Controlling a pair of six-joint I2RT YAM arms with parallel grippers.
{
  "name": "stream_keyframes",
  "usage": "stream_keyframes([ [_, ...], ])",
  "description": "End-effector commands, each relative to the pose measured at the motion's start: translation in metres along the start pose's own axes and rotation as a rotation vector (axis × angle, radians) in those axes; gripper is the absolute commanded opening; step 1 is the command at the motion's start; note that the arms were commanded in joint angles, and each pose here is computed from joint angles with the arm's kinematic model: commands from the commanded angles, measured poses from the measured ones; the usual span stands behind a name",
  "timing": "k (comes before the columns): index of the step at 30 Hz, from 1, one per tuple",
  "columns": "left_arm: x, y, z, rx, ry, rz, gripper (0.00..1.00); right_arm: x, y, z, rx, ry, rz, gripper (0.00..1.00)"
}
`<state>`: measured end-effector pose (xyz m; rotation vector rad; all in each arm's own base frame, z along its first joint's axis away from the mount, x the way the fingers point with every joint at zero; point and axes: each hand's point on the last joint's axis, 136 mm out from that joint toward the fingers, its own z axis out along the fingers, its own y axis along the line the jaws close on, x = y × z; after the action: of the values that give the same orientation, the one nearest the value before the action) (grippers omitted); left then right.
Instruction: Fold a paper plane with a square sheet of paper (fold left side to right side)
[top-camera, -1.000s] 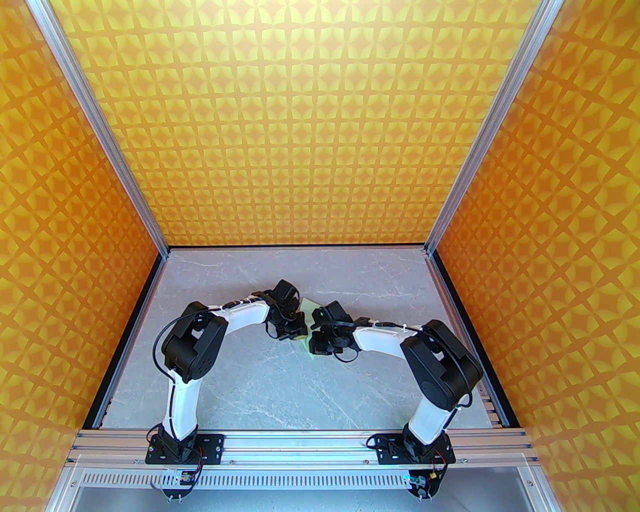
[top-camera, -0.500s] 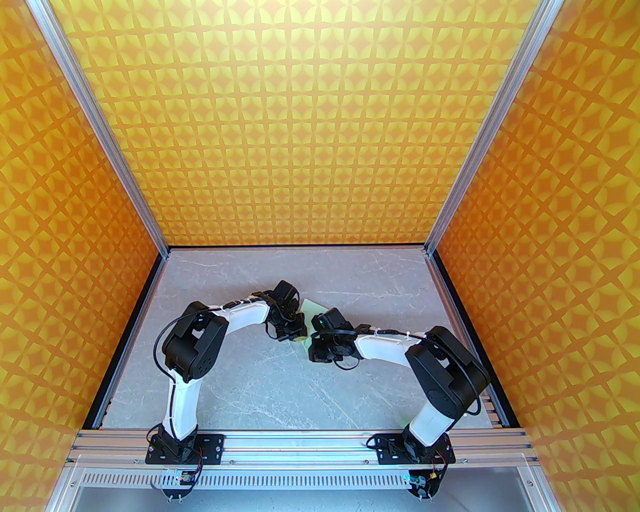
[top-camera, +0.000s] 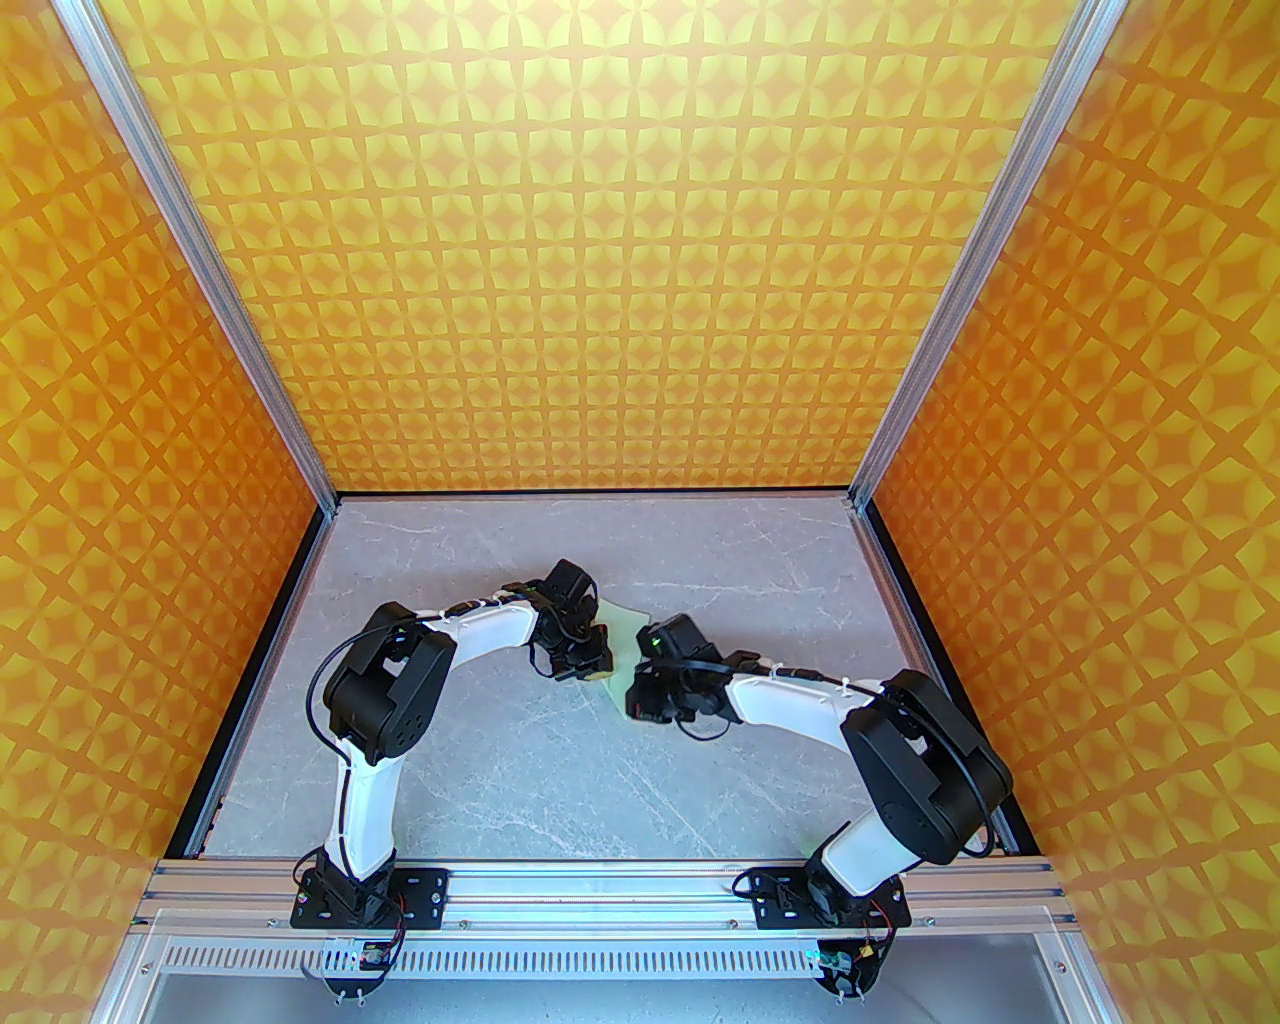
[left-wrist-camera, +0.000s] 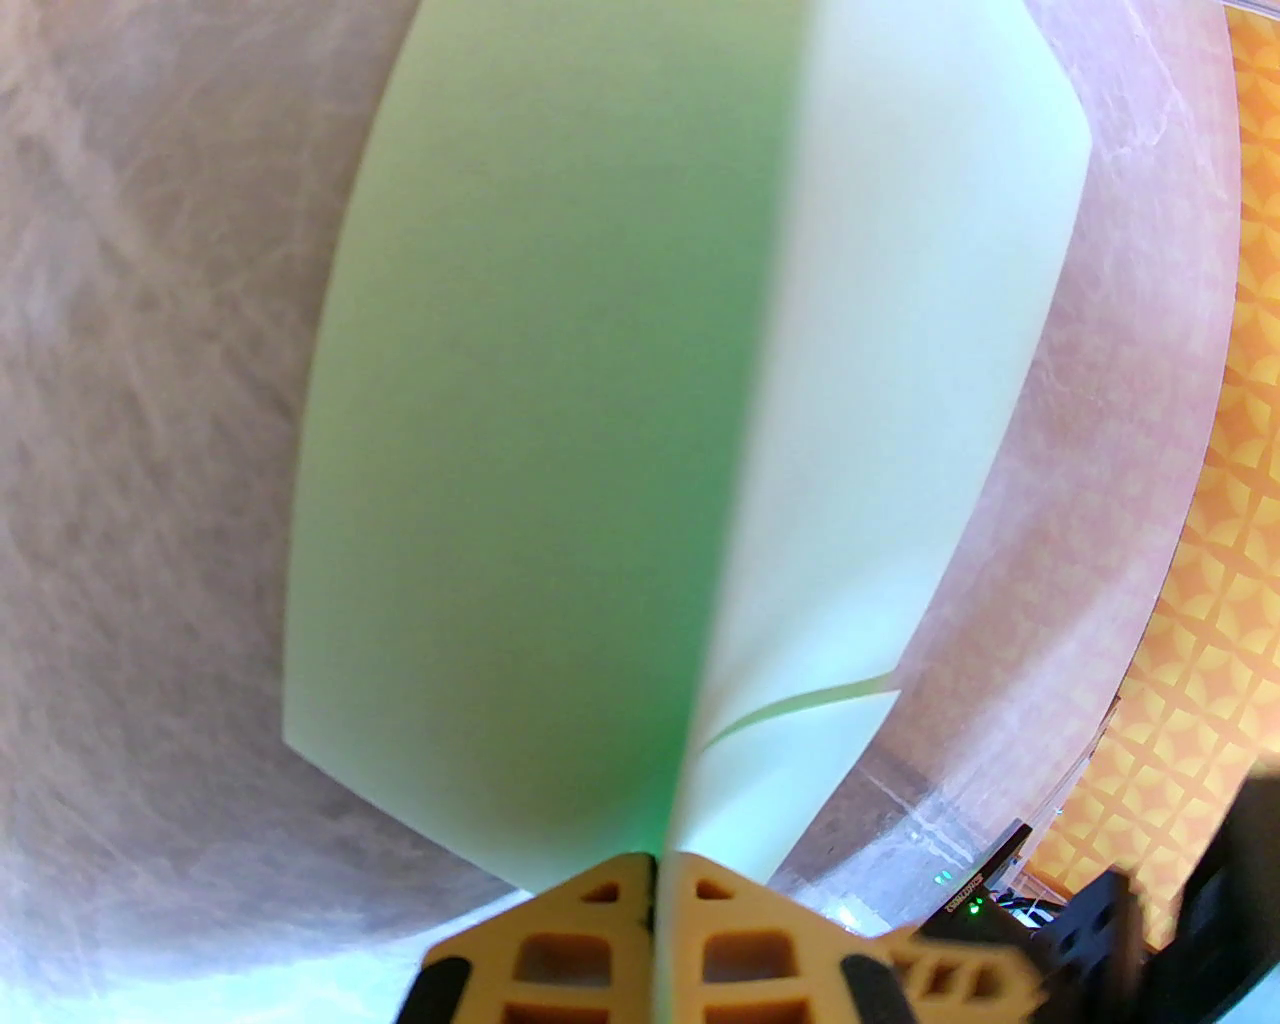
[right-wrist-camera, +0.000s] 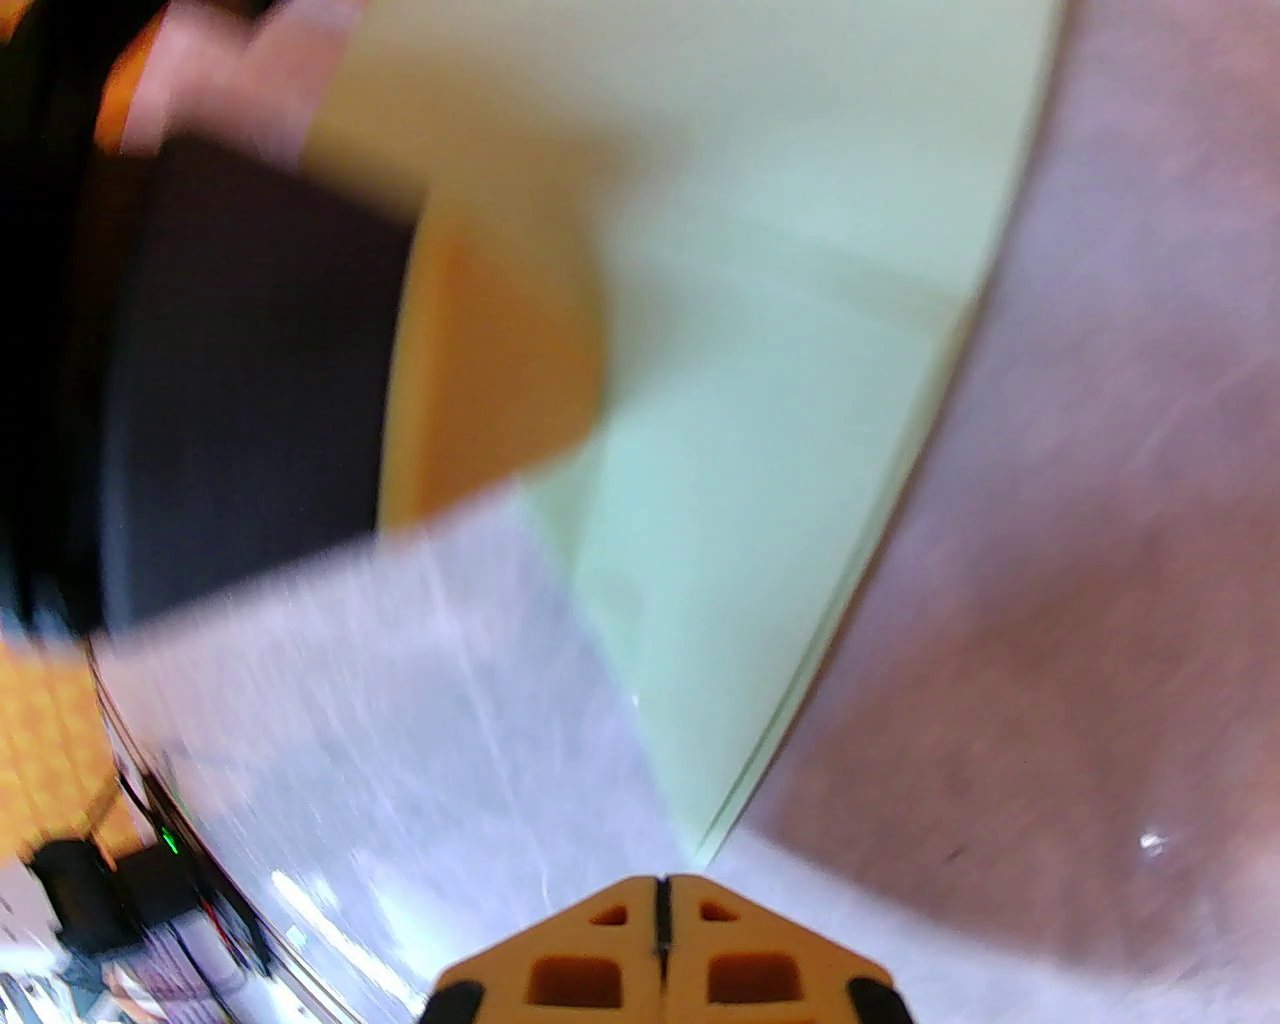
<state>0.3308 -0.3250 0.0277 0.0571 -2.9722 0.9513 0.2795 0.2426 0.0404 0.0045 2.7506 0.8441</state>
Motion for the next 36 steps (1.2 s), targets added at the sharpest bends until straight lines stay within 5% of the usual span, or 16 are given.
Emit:
stream_keyframes([
  [1,0.002,0.002,-0.008,-0.006,-0.013,0.018,0.0,-0.024,0.002,-0.001,-0.057,-0.069,0.077,0.03],
  [30,0.0,-0.002,-0.009,-0.004,-0.014,0.026,0.0,-0.036,-0.026,0.036,-0.016,-0.036,0.139,0.04],
  [36,-0.003,-0.006,-0.021,0.005,-0.033,0.036,0.19,-0.029,-0.034,0.039,0.007,-0.025,0.144,0.04],
])
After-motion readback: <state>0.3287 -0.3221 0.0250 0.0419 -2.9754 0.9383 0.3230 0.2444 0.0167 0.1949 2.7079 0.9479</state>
